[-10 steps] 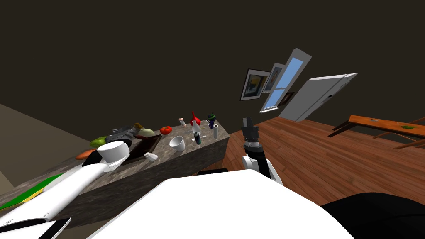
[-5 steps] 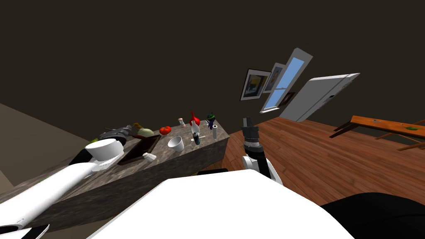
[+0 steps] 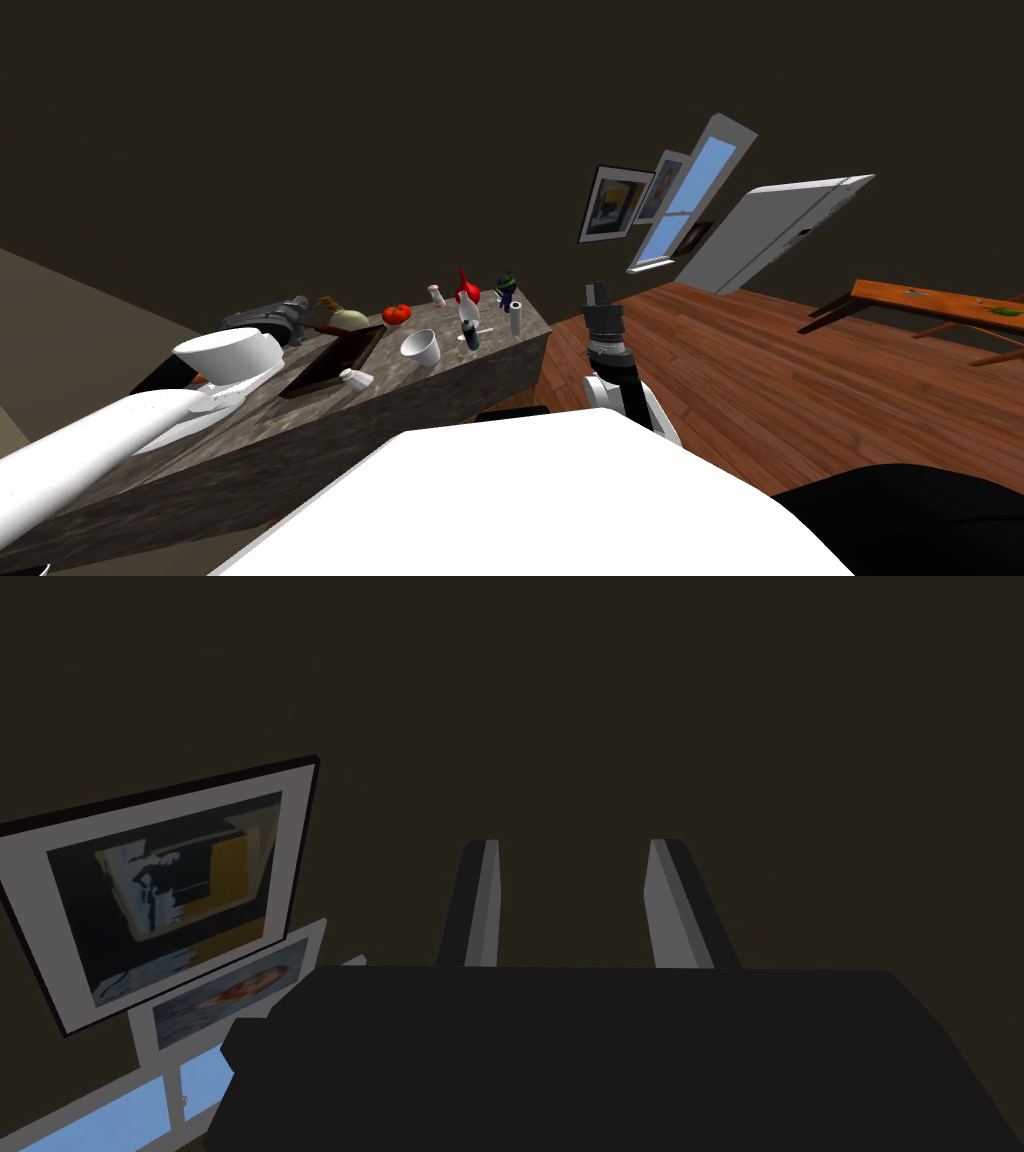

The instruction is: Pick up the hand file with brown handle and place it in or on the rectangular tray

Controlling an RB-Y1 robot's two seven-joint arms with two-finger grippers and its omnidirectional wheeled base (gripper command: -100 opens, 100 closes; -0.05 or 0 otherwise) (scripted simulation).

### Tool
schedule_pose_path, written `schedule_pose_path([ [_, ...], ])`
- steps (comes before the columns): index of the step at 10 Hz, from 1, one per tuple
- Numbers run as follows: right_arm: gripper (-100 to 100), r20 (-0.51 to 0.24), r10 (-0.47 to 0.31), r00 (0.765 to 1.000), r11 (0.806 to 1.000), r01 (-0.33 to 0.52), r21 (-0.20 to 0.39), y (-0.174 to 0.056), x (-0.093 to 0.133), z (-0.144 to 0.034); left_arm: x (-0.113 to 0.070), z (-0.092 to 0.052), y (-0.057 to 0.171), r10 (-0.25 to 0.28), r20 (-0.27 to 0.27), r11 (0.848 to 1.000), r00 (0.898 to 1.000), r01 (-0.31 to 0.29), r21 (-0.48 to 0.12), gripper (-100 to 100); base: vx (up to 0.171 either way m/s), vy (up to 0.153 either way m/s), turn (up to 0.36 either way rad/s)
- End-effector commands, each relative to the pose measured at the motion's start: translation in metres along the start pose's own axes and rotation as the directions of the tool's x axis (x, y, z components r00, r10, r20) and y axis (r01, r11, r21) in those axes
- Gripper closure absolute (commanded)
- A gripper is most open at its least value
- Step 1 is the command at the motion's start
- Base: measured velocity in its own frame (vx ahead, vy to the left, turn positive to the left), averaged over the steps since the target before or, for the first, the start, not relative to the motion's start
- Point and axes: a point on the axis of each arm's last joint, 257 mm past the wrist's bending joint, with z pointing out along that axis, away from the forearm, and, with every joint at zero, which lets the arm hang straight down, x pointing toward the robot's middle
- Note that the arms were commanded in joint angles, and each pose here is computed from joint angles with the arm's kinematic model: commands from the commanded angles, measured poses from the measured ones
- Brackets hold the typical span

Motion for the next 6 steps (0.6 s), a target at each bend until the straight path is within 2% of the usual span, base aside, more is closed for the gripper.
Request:
schedule_pose_path([
  [1, 0, 0.000, 0.000, 1.000, 1.000, 0.000, 0.000, 0.0000, 0.0000, 0.0000, 0.0000, 0.0000, 0.0000, 0.000, 0.000, 1.000, 1.000, 0.000, 0.000, 0, 0.000, 0.000, 0.000],
  [6, 0, 0.000, 0.000, 1.000, 1.000, 0.000, 0.000, 0.0000, 0.0000, 0.0000, -0.0001, 0.0000, 0.0000, 0.000, 0.000, 1.000, 1.000, 0.000, 0.000, 0, 0.000, 0.000, 0.000],
])
